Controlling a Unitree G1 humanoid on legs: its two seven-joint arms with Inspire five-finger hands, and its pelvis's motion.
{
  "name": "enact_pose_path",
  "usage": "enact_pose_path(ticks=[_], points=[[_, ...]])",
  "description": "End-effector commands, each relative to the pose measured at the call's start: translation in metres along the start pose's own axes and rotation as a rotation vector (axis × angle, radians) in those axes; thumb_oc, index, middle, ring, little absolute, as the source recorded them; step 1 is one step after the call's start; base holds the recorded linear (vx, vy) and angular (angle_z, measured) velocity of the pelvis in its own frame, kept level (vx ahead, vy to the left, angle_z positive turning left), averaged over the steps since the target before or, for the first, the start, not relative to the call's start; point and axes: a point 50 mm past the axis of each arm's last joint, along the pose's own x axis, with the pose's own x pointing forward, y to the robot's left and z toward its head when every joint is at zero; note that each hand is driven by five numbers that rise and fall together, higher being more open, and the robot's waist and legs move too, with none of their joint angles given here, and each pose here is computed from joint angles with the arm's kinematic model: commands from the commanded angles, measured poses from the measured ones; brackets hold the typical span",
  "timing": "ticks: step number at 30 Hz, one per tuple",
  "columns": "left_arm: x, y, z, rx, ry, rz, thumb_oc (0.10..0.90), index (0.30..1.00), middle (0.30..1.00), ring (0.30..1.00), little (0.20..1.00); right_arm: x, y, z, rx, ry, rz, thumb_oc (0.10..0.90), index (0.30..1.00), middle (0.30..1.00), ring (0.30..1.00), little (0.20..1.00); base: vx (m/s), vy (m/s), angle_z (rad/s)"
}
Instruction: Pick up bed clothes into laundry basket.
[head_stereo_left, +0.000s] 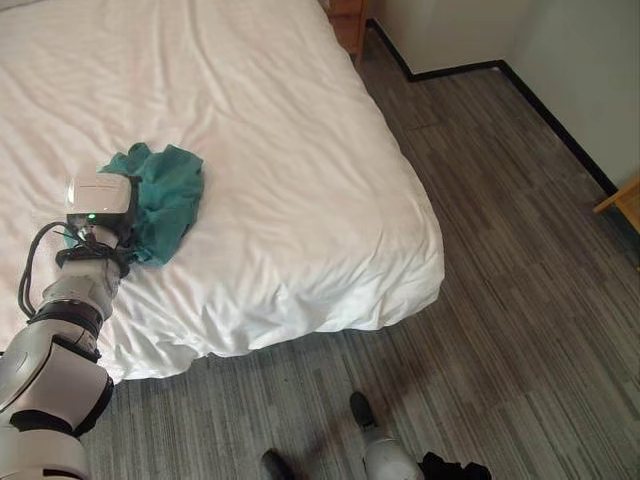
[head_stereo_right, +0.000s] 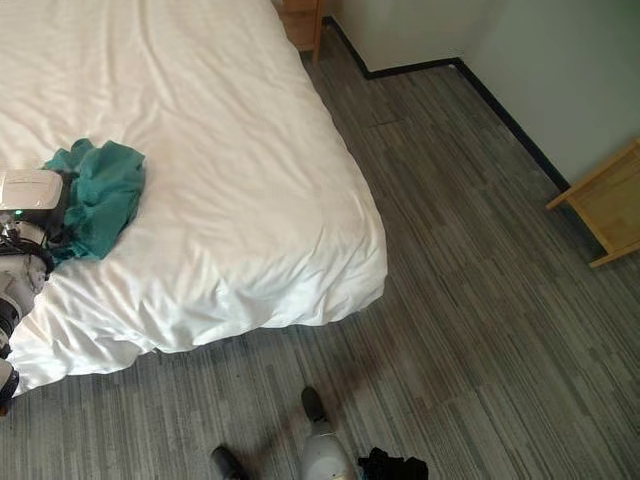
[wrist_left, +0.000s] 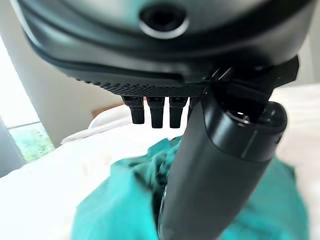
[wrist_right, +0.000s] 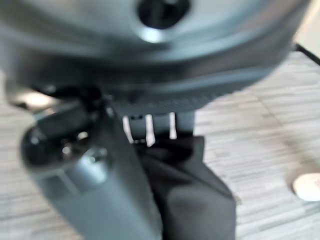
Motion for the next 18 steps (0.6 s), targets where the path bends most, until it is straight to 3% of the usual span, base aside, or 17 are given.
enact_pose_path(ticks=[1,2,3,4,7,11,12,13,15,18], points=[[0.015,0.052,-0.042,-0.048,0.215,0.091,0.800,0.900,0.900,0.900,0.900,0.002,-0.015,0.006,0.026,-0.021,-0.043,0.400,0.300,0.300,0.300,0.300,-0.10,0.019,0.02],[0.009,0.031,-0.044,-0.111,0.244,0.004,0.750,0.825,0.825,0.825,0.825,0.003,-0.012,0.014,0.012,-0.051,-0.023,0.400,0.300,0.300,0.300,0.300,-0.05,0.007,0.01],[0.007,0.023,-0.042,-0.120,0.242,-0.026,0.483,0.425,0.425,0.425,0.425,0.004,-0.014,0.018,0.005,-0.065,-0.019,0.400,0.300,0.300,0.300,0.300,-0.07,0.015,0.02],[0.004,0.014,-0.041,-0.116,0.234,-0.064,0.400,0.300,0.300,0.300,0.300,0.005,-0.017,0.022,-0.006,-0.081,-0.022,0.400,0.300,0.300,0.300,0.300,-0.02,0.013,0.04],[0.003,0.010,-0.040,-0.135,0.222,-0.085,0.400,0.300,0.300,0.300,0.300,0.005,-0.023,0.029,-0.020,-0.114,-0.030,0.400,0.300,0.300,0.300,0.300,-0.03,0.017,0.00],[0.013,0.037,-0.030,-0.126,0.134,0.013,0.400,0.300,0.300,0.300,0.300,0.002,-0.030,0.042,-0.058,-0.203,-0.037,0.400,0.300,0.300,0.300,0.300,-0.05,0.032,0.01],[0.018,0.049,-0.019,-0.134,0.087,0.065,0.400,0.300,0.300,0.300,0.300,0.001,-0.029,0.044,-0.066,-0.222,-0.033,0.400,0.300,0.300,0.300,0.300,-0.06,0.006,0.10],[0.025,0.084,0.011,-0.207,-0.029,0.239,0.400,0.300,0.300,0.300,0.300,-0.002,-0.026,0.046,-0.066,-0.255,-0.028,0.400,0.300,0.300,0.300,0.300,-0.07,-0.019,0.13],[0.024,0.099,0.023,-0.249,-0.083,0.328,0.400,0.300,0.300,0.300,0.300,-0.003,-0.025,0.046,-0.074,-0.267,-0.027,0.400,0.300,0.300,0.300,0.300,-0.08,-0.026,0.23],[0.002,0.169,0.055,-0.407,-0.321,0.668,0.400,0.300,0.300,0.300,0.300,-0.009,-0.019,0.039,-0.078,-0.284,-0.008,0.400,0.300,0.300,0.300,0.300,-0.15,-0.007,0.17]])
